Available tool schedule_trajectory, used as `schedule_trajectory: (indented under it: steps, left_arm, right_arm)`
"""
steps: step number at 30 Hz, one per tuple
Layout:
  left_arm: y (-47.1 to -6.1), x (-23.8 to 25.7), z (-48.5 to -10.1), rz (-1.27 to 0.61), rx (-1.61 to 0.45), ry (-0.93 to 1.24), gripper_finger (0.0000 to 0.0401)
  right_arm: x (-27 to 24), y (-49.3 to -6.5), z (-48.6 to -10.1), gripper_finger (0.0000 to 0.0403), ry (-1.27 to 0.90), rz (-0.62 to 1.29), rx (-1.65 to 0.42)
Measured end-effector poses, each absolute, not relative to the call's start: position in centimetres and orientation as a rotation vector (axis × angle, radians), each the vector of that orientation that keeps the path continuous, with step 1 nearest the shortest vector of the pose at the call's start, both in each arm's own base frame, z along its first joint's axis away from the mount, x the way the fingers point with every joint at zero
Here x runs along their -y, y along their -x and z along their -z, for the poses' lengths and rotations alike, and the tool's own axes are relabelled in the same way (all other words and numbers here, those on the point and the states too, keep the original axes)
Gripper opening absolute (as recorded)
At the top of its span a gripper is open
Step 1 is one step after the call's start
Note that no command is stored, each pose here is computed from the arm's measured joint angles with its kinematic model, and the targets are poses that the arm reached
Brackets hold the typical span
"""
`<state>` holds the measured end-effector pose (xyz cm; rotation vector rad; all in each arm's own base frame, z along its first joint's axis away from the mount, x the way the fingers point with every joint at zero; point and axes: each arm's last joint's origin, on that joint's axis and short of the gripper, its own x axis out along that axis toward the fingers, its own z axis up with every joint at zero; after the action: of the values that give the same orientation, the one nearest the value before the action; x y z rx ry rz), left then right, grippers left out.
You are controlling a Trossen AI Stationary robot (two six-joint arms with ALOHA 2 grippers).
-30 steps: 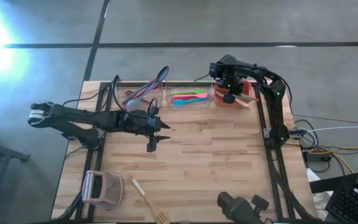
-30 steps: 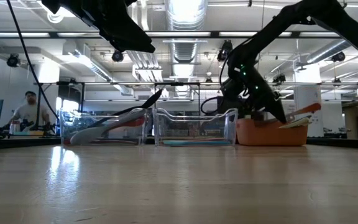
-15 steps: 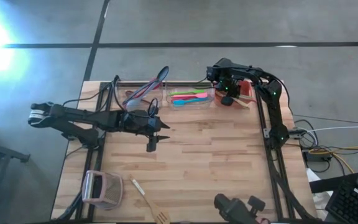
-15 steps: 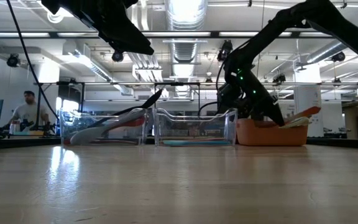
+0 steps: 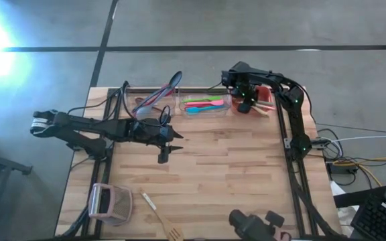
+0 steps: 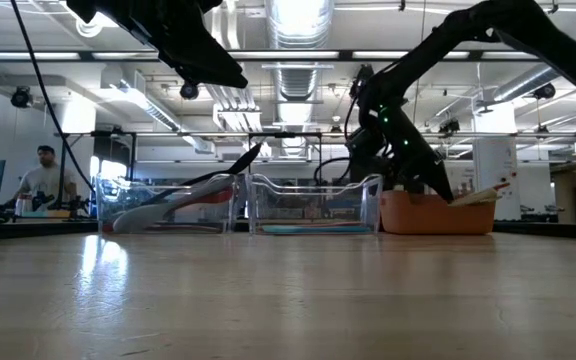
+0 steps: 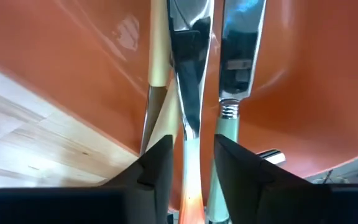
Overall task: Pick & Place Kitchen Items
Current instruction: Put the orange knife into the orange bin, then put the brown slotted spoon into the left transparent bin
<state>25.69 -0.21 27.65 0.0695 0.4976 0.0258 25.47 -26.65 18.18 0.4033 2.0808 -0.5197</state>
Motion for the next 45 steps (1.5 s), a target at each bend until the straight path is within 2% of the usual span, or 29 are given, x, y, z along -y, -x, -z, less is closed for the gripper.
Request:
schedule_trajectory:
  steps: [5, 10, 13, 18, 23, 28, 34, 38, 45]
  left_arm:
    - [-25.7, 0.2, -27.6, -0.025, -0.500, -0.070, 0.0202]
    - [-25.7, 0.2, -27.6, -0.026, -0.501, -0.069, 0.0202]
    - [-25.6, 0.2, -27.5, -0.027, -0.513, -0.062, 0.0202]
    - [-25.0, 0.2, -27.1, -0.028, -0.580, -0.032, 0.0202]
    - [-24.0, 0.3, -27.0, -0.021, -0.649, 0.023, 0.0202]
    - [-22.9, 0.8, -26.9, 0.090, -0.722, 0.054, 0.0202]
    - [-21.1, 3.0, -25.8, 0.325, -0.902, -0.096, 0.0202]
    - [-20.1, 4.6, -25.1, 0.387, -1.008, -0.106, 0.0202]
    - [-19.5, 7.0, -25.0, 0.450, -1.035, -0.081, 0.0202]
  right_arm:
    - [26.2, -26.2, -20.3, 0.0143, -0.354, 0.527, -2.013]
    - [24.8, -26.6, -23.7, 0.0157, -0.298, 0.554, -1.915]
    - [23.3, -26.4, -26.2, 0.0156, -0.306, 0.606, -1.826]
    - [19.5, -26.0, -30.6, 0.0145, -0.377, 0.578, -1.635]
    - [15.2, -25.2, -34.5, 0.0134, -0.330, 0.576, -1.489]
    - [10.8, -24.5, -37.1, 0.0127, -0.313, 0.565, -1.367]
    - [6.1, -24.0, -38.5, 0.0126, -0.294, 0.519, -1.257]
    - [3.9, -24.0, -38.3, 0.0128, -0.299, 0.491, -1.232]
    - [2.1, -24.4, -36.4, 0.0121, -0.264, 0.524, -1.260]
